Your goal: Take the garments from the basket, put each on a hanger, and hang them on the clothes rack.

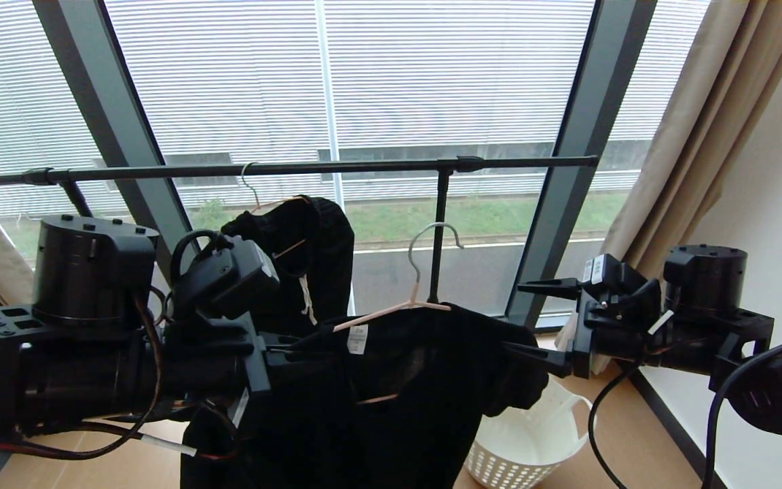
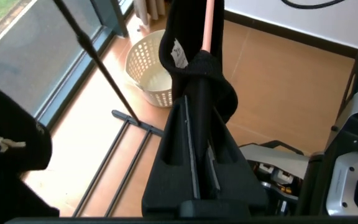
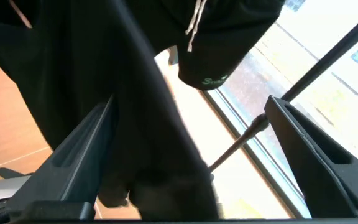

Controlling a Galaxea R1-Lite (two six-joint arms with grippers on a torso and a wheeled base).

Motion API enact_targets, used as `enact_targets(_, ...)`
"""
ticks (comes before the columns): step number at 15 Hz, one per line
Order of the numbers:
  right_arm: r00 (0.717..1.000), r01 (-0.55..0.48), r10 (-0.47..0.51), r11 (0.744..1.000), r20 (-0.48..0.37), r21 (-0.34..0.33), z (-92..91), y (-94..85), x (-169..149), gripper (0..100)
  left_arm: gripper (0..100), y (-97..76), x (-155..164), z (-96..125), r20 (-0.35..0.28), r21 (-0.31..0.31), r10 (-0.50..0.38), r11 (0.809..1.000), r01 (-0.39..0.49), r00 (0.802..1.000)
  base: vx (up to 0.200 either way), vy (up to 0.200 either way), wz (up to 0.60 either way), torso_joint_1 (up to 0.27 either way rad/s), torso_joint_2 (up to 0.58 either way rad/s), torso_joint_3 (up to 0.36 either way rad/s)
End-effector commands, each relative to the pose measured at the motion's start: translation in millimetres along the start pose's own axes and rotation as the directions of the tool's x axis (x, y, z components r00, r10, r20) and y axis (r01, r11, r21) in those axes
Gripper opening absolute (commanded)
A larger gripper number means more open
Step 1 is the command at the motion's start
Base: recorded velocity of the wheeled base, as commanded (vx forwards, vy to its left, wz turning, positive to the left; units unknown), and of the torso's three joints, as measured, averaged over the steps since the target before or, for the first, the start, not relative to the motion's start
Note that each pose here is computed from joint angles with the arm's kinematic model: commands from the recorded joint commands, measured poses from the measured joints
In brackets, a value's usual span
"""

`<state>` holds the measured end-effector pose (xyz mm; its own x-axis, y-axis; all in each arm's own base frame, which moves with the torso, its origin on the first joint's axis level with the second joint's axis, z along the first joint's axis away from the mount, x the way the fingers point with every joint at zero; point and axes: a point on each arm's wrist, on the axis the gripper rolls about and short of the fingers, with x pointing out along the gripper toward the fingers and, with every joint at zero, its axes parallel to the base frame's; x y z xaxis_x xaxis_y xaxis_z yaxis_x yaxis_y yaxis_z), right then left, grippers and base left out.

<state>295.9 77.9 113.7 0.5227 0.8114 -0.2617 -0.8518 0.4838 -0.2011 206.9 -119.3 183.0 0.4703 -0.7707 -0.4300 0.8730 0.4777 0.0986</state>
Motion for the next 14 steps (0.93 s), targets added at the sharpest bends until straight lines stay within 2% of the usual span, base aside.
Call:
enact_targets(1, 1.000, 0.001, -0.001, 1.000, -0.001, -0.017, -0.5, 0.0, -1.0, 100, 0, -1.4, -16.3, -0.5, 0.025, 0.003, 0.036, 0.999, -0.036, 0.999, 0.000, 0.000, 0.00, 0.000, 0.00, 0.000)
enact_targets(5, 1.000, -0.005, 0.004, 0.999, -0.012, -0.041, -4.5, 0.9, 0.1, 100, 0, -2.7, -36.9, -3.9, 0.049, -0.002, 0.089, 0.996, -0.089, 0.995, 0.000, 0.000, 0.00, 0.000, 0.00, 0.000)
enact_targets(6, 0.999, -0.015, 0.014, 0.999, -0.031, -0.044, -13.4, -0.7, 5.8, 100, 0, -6.6, -42.7, -5.6, 0.057, 0.001, 0.094, 0.996, -0.094, 0.994, 0.000, 0.000, 0.00, 0.000, 0.00, 0.000)
enact_targets(10, 0.997, -0.034, 0.034, 0.999, -0.068, -0.006, -33.7, -6.7, 21.2, 100, 0, -11.9, -49.3, -8.2, 0.065, 0.005, 0.099, 0.995, -0.099, 0.993, 0.000, 0.000, 0.00, 0.000, 0.00, 0.000)
enact_targets(14, 0.996, -0.040, 0.040, 0.999, -0.080, 0.004, -40.0, -7.6, 26.3, 100, 0, -13.7, -51.3, -7.6, 0.072, 0.010, 0.098, 0.995, -0.099, 0.993, 0.000, 0.000, 0.00, 0.000, 0.00, 0.000)
